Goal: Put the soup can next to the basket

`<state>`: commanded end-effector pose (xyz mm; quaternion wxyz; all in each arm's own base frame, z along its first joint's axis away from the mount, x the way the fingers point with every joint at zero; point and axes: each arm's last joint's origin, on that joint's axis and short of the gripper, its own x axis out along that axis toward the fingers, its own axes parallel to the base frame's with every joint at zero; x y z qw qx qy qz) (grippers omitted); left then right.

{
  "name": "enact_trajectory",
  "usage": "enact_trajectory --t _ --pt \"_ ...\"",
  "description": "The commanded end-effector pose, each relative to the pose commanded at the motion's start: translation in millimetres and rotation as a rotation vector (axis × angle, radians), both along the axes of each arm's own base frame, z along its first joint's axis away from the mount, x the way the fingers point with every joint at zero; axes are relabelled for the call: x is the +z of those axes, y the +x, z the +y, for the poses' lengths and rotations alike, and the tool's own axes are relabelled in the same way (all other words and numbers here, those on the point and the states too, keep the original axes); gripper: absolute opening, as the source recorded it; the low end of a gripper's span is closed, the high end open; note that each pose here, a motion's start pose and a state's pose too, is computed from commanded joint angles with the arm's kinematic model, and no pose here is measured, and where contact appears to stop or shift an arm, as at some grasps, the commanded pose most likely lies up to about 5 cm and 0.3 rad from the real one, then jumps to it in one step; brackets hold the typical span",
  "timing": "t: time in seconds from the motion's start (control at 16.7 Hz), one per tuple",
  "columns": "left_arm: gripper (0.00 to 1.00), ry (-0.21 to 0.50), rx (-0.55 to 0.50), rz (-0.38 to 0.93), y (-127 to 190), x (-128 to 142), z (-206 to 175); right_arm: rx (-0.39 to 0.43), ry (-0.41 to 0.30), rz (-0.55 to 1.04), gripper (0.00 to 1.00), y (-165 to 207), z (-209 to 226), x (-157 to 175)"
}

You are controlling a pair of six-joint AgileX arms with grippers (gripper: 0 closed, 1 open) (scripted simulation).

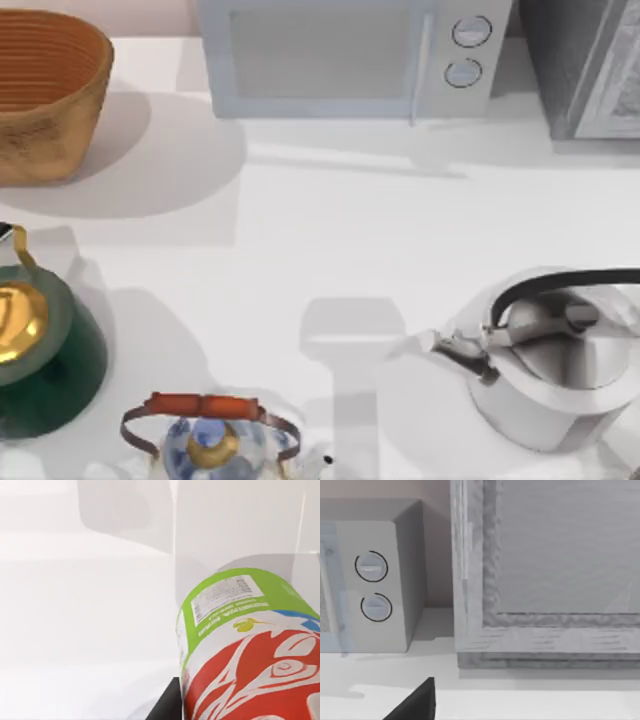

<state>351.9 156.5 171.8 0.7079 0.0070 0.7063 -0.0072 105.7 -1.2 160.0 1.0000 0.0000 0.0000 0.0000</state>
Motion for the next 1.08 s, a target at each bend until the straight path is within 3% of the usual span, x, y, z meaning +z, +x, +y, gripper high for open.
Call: enact_trajectory --t 0.36,1.08 --pt "0.98 0.0 0.0 0.0 0.0 0.0 0.0 0.0 0.0 0.0 1.0 0.0 0.0 0.0" --pt "1.0 0.001 -0.003 0.0 1.3 10.6 0.0 0.0 0.0 0.0 1.0 0.0 0.0 0.0"
